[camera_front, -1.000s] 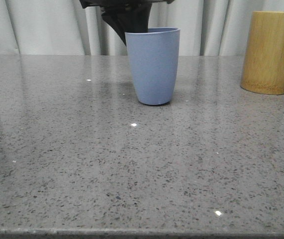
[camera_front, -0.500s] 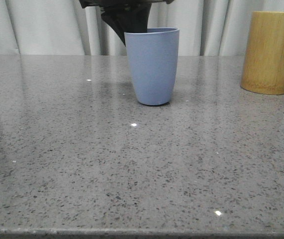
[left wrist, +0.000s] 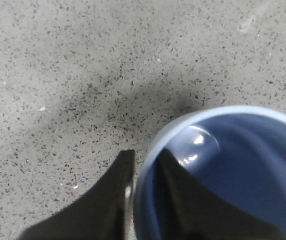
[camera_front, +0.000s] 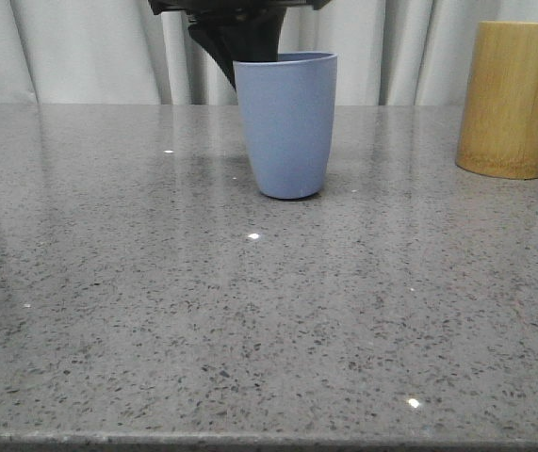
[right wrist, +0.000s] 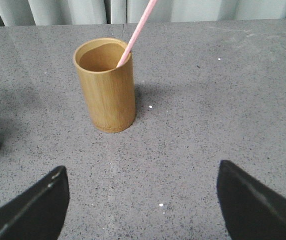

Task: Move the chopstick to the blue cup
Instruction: 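Lower the blue cup upright onto the table center with the left gripper, then open the left gripper and lift it away from the cup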

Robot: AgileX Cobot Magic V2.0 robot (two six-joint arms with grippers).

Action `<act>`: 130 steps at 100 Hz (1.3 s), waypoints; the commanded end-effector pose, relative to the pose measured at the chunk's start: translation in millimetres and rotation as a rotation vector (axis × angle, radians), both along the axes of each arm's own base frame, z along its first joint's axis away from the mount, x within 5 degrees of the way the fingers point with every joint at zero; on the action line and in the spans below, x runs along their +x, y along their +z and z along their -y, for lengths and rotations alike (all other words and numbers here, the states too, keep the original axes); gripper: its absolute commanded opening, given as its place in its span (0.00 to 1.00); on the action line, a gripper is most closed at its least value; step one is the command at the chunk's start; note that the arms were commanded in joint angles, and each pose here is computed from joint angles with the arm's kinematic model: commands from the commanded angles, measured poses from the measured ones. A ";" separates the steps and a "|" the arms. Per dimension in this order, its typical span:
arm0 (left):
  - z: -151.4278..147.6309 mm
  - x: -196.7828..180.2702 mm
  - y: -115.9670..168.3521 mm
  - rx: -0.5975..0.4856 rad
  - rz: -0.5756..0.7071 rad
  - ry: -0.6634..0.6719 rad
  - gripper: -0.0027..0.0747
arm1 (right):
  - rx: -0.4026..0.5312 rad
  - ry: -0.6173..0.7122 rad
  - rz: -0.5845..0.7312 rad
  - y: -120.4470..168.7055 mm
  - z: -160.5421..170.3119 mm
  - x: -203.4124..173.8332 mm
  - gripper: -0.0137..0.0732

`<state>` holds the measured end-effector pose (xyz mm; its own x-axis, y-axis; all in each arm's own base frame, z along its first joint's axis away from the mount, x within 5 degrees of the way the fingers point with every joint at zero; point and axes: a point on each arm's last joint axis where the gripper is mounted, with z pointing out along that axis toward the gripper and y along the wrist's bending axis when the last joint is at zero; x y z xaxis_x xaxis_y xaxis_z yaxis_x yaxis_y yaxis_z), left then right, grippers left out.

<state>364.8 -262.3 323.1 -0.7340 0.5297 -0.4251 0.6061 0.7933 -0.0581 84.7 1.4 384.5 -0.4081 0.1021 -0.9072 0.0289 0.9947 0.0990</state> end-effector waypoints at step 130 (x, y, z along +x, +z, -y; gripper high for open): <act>-101.9 -71.4 159.9 -0.110 0.393 0.220 0.69 | -0.008 0.000 0.094 14.9 0.3 3.4 0.85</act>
